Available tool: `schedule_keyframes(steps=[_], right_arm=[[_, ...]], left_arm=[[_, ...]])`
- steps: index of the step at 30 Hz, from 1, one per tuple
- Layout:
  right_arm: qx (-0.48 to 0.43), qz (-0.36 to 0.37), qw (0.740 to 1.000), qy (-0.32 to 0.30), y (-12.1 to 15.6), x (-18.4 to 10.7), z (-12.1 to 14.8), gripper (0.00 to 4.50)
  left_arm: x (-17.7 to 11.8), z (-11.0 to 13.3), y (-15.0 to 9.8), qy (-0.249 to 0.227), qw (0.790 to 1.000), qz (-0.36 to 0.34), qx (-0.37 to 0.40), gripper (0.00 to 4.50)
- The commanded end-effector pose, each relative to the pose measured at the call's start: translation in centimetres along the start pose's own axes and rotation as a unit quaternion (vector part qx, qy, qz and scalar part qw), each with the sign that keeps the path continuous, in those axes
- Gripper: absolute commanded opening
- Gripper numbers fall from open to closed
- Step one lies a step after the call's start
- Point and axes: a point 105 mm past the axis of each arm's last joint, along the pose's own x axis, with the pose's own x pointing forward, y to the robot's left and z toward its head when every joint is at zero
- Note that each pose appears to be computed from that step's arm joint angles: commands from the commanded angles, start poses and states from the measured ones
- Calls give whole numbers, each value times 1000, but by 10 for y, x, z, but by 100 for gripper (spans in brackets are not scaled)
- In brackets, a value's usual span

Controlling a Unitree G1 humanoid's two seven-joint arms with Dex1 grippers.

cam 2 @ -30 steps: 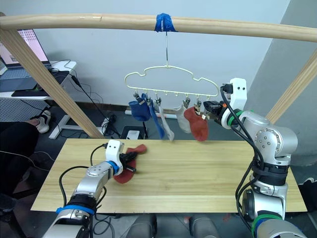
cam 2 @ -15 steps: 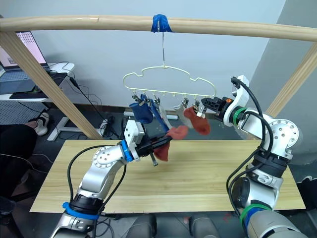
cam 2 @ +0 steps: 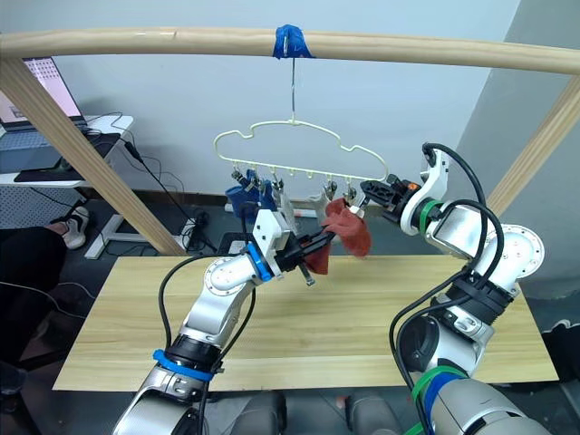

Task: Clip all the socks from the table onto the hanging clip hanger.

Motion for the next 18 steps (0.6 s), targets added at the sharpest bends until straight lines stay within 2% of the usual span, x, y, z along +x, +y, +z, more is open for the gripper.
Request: schedule_keyframes(steps=[1, 10, 18], right_arm=[[-25, 33, 999, -21, 22, -4, 11, 44], [-22, 26, 999, -20, 20, -4, 13, 44], [-23, 24, 999, -16, 20, -3, 10, 44]], left_arm=[[3, 12, -2, -25, 1000, -6, 13, 1], [0, 11, -10, -25, 1000, -16, -3, 1], [4, 19, 0, -38, 999, 1, 6, 1]])
